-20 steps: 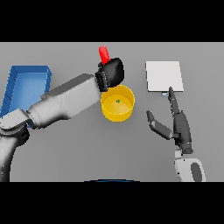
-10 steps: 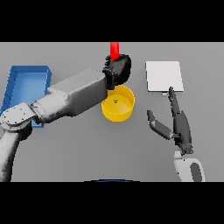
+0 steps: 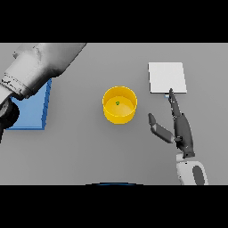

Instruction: Pick up the red beaker and tilt it to pour out 1 green nut into yellow bowl. Pick up the yellow bowl and place it on the metallic measuring scale.

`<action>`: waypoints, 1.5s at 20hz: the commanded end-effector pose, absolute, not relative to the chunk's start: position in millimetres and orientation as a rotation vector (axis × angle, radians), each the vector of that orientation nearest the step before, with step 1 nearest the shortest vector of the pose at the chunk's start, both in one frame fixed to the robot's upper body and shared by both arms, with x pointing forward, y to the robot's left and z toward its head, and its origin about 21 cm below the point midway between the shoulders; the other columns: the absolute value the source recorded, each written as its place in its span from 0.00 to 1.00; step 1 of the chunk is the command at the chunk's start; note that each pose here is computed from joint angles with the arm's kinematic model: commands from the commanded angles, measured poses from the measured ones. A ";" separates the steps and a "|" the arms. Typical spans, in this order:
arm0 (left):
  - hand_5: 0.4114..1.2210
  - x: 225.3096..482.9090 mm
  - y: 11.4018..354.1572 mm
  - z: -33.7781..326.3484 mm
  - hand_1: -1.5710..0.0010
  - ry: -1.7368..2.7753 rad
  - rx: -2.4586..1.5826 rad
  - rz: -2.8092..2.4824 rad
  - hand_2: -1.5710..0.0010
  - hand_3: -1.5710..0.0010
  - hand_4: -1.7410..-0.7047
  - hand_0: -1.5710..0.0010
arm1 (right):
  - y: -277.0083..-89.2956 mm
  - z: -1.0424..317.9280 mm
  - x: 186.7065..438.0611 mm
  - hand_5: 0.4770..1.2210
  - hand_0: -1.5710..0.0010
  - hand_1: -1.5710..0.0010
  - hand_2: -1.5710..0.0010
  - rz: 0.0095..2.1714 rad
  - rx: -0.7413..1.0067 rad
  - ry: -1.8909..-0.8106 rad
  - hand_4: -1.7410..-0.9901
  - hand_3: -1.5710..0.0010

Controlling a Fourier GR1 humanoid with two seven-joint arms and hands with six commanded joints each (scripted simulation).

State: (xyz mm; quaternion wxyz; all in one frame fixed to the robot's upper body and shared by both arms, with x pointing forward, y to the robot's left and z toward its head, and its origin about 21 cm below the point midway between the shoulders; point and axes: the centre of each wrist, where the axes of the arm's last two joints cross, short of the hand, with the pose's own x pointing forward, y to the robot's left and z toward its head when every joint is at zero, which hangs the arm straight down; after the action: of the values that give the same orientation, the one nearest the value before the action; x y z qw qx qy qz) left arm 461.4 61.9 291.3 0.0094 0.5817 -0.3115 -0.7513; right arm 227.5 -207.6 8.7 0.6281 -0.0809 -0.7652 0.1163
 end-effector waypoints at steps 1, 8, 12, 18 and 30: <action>1.00 465.8 68.0 303.4 0.00 -1.025 1.774 -2.226 0.00 0.10 0.01 0.00 | -204.5 7.1 228.4 0.24 1.00 1.00 1.00 0.265 -0.181 -1.754 0.78 1.00; 1.00 488.5 201.9 334.9 0.00 -1.331 1.282 -1.256 0.00 0.09 0.00 0.00 | -202.6 8.5 233.7 0.20 1.00 1.00 1.00 0.266 -0.184 -1.770 0.84 1.00; 1.00 487.8 277.1 297.2 0.00 -1.328 1.116 -0.860 0.00 0.04 0.00 0.00 | -204.6 10.7 237.7 0.21 1.00 1.00 1.00 0.261 -0.130 -1.763 0.86 1.00; 1.00 474.9 341.4 237.4 0.00 -1.171 1.012 -0.410 0.00 0.01 0.00 0.00 | -207.9 9.5 236.4 0.26 1.00 1.00 1.00 0.290 -0.120 -1.766 0.77 1.00; 1.00 431.7 366.8 116.7 0.00 -1.082 0.795 -0.101 0.00 0.11 0.00 0.00 | -207.9 10.3 239.5 0.29 1.00 1.00 1.00 0.320 -0.145 -1.766 0.72 1.00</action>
State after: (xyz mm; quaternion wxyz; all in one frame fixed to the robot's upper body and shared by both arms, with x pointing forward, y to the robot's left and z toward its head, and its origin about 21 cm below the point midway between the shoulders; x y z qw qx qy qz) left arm 431.5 366.8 115.9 0.7818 0.3673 -0.5017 -0.0471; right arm 239.6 -207.8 10.5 0.6218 -0.0629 -0.7681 0.1391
